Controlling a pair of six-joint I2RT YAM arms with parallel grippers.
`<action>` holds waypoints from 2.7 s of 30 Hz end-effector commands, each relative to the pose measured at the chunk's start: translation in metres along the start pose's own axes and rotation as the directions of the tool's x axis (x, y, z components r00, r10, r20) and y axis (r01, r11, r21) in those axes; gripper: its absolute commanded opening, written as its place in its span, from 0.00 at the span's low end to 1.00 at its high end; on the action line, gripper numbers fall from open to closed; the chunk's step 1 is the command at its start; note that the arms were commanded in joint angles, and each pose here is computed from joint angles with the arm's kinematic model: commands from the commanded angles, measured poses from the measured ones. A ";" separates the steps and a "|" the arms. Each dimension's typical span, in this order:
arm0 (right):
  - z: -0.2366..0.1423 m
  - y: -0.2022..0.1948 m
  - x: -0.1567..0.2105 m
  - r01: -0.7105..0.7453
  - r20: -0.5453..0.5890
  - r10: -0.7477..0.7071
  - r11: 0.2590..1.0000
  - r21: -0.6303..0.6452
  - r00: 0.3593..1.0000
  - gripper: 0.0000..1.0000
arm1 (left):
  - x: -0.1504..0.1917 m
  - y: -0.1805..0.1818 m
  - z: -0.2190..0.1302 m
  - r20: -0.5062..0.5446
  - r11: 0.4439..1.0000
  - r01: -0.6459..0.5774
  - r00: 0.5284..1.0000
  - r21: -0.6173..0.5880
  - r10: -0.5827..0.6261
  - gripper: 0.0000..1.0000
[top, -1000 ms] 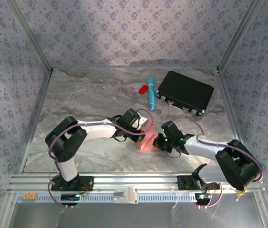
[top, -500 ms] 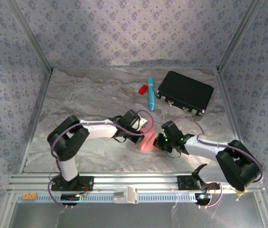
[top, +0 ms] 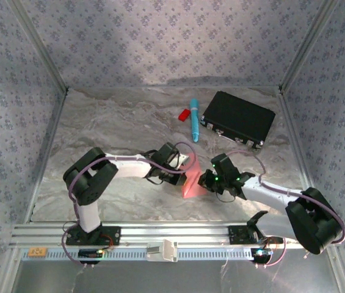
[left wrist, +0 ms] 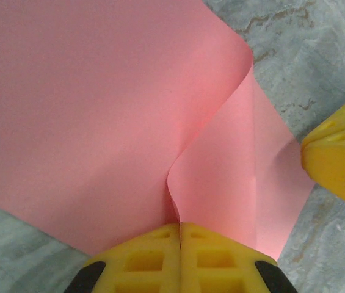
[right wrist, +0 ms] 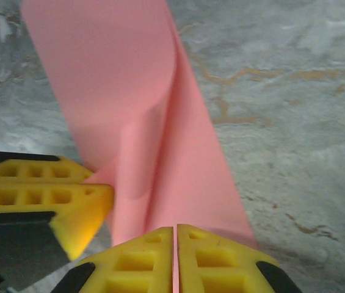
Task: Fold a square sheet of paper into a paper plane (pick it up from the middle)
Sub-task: Fold the triangle a second time at the center of the table.
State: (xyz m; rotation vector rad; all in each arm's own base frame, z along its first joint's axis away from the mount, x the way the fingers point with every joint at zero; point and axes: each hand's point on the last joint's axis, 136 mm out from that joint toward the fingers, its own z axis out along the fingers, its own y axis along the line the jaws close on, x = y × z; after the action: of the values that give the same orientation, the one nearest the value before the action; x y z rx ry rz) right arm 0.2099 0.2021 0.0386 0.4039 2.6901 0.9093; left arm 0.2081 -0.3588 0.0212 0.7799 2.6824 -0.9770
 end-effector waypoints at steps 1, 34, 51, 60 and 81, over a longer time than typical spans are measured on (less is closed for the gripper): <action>0.000 0.008 0.000 -0.009 -0.006 0.009 0.999 -0.042 1.000 0.10 | 0.012 -0.003 -0.004 -0.015 0.995 0.093 0.996 0.027 -0.092 0.00; 0.017 -0.035 0.014 -0.060 -0.066 0.070 0.989 0.138 0.995 0.04 | -0.011 -0.002 -0.015 0.019 0.998 -0.026 0.999 -0.049 0.027 0.00; 0.016 -0.035 0.014 -0.059 -0.066 0.068 0.989 0.138 0.996 0.04 | -0.008 0.003 -0.015 0.014 0.997 -0.023 1.000 -0.074 0.024 0.00; 0.016 -0.035 0.014 -0.058 -0.066 0.068 0.988 0.140 0.996 0.04 | -0.006 0.005 -0.015 0.008 0.996 -0.022 1.000 -0.083 0.023 0.00; 0.016 -0.034 0.013 -0.060 -0.063 0.070 0.989 0.136 0.996 0.04 | -0.004 0.007 -0.012 -0.001 0.997 -0.027 1.000 -0.078 0.027 0.00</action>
State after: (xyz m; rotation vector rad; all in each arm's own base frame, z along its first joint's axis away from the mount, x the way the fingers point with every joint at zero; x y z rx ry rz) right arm 0.2074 0.2055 0.0179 0.4621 2.7570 0.8987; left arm 0.2156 -0.3474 0.0262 0.7718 2.6903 -0.8534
